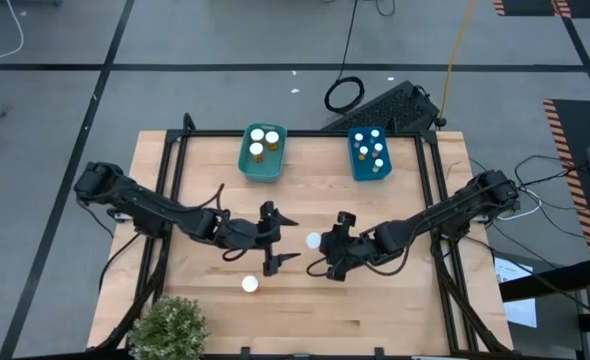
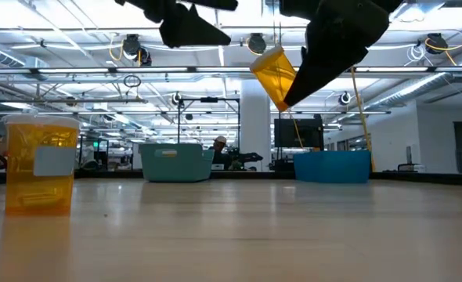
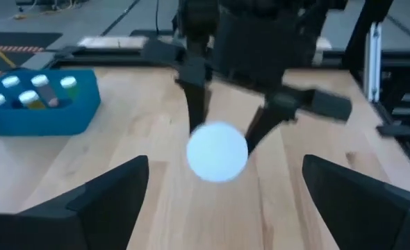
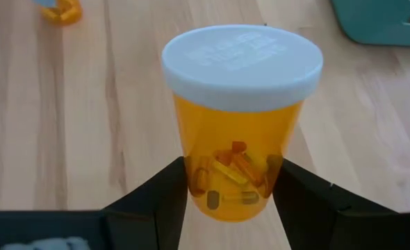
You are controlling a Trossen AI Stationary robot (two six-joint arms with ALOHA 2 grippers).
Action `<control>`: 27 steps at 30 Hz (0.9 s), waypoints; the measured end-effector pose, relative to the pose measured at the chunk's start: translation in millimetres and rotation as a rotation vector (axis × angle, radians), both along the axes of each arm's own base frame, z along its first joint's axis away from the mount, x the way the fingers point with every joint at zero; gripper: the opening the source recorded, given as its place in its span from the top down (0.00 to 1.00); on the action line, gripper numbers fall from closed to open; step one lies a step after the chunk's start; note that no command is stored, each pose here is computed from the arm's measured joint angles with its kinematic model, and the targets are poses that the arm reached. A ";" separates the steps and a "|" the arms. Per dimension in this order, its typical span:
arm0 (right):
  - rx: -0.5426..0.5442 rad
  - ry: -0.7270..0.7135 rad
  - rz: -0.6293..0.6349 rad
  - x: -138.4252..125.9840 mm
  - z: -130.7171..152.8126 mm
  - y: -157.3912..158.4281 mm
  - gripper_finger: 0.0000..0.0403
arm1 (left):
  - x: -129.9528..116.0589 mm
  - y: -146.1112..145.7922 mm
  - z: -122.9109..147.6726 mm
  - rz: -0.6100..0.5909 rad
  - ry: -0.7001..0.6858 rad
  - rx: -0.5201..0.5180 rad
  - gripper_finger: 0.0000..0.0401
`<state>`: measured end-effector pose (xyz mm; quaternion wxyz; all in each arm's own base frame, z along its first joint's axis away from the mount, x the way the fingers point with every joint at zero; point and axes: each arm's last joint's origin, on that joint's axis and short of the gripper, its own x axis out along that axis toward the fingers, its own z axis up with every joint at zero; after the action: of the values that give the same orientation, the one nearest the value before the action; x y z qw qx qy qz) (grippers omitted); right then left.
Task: Pick and place medicine bottles into bin by pill shape (circle, oval)
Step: Put the left big orange pill bottle into the green bin
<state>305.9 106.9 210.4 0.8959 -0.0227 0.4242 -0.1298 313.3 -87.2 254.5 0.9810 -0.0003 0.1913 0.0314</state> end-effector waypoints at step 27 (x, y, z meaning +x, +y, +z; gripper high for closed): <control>-0.009 0.000 0.015 0.9 0.6 -1.1 0.55 | 68.5 5.8 -18.4 0.091 0.203 -0.038 0.13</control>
<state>306.8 105.8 211.0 0.8968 -0.0299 0.4234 -0.1252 381.9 -81.4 236.1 0.9540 -0.0244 0.2900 0.0723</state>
